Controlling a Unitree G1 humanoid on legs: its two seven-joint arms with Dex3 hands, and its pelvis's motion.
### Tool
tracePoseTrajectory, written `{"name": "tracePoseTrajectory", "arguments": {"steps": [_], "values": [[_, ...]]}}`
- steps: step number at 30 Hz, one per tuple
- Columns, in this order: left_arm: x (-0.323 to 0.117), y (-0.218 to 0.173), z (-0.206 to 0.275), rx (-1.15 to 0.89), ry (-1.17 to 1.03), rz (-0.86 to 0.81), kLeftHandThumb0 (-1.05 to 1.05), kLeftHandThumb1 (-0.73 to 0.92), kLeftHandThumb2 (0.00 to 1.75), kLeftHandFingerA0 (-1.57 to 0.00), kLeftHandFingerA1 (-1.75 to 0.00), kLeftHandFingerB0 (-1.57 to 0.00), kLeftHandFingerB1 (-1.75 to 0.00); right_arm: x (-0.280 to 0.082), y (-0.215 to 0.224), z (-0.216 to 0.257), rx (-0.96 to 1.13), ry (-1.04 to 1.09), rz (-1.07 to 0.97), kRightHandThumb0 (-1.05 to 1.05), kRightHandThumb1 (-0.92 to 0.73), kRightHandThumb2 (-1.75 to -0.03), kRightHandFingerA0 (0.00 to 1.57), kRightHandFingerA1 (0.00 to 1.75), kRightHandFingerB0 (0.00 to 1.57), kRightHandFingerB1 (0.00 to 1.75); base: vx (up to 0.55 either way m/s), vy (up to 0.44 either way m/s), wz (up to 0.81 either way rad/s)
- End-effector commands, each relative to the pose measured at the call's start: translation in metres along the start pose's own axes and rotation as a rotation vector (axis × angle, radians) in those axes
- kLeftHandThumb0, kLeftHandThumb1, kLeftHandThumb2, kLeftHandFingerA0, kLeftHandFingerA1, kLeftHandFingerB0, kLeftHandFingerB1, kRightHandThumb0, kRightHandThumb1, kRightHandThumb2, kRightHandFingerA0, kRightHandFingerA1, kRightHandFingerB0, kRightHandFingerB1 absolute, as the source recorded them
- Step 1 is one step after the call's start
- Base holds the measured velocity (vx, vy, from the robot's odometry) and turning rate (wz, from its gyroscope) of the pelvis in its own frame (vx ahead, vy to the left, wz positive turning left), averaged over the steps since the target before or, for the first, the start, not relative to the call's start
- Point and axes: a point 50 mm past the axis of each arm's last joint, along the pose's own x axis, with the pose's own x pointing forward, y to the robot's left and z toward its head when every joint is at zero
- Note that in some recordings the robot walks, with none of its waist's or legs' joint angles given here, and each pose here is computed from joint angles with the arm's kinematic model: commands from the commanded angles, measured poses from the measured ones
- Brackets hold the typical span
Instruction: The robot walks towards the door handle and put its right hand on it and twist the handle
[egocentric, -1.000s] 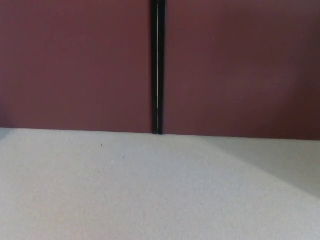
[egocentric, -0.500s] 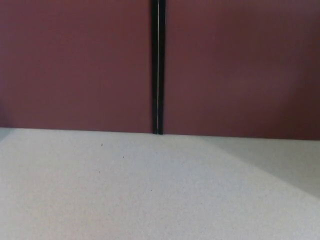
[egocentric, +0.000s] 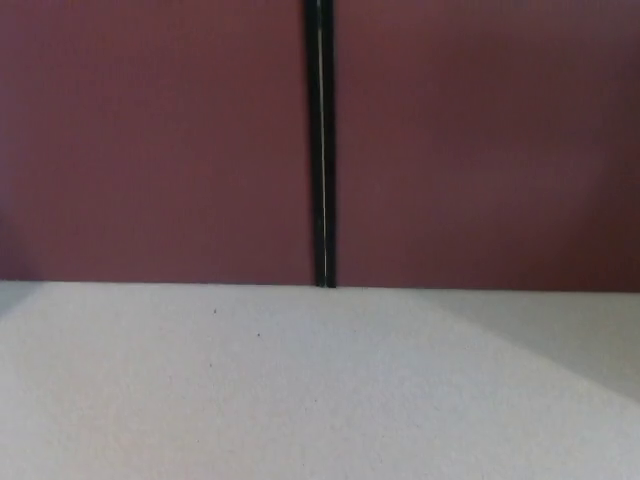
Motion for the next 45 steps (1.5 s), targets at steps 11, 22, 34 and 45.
{"name": "tracePoseTrajectory", "arguments": {"steps": [11, 22, 34, 45], "values": [[-0.001, 0.000, -0.003, 0.034, -0.002, -0.007, 0.05, 0.59, 0.96, -0.32, -0.55, -0.12, -0.46, 0.000, 0.003, -0.004, 0.005, 0.040, -0.014, -0.19, -0.61, -0.59, 0.78, 0.54, 0.47, 0.37, 0.15, 0.046, -0.08], [-0.002, -0.004, -0.002, 0.081, -0.011, -0.039, 0.05, 0.58, 0.96, -0.27, -0.53, -0.13, -0.46, 0.000, 0.005, 0.001, -0.028, 0.010, 0.005, -0.20, -0.62, -0.58, 0.76, 0.49, 0.47, 0.37, 0.15, -0.100, 0.05], [-0.001, -0.006, 0.001, 0.144, -0.018, -0.077, 0.05, 0.57, 0.95, -0.24, -0.52, -0.14, -0.47, 0.002, 0.007, 0.007, -0.010, -0.004, 0.022, -0.19, -0.63, -0.59, 0.75, 0.52, 0.45, 0.37, 0.09, -0.031, 0.06], [-0.001, -0.009, -0.004, 0.159, 0.005, -0.075, 0.06, 0.57, 0.95, -0.20, -0.50, -0.14, -0.47, 0.001, 0.009, 0.006, -0.047, -0.007, 0.033, -0.30, -0.52, -0.70, 0.69, 0.56, 0.42, 0.44, 0.07, 0.020, 0.03]]}}
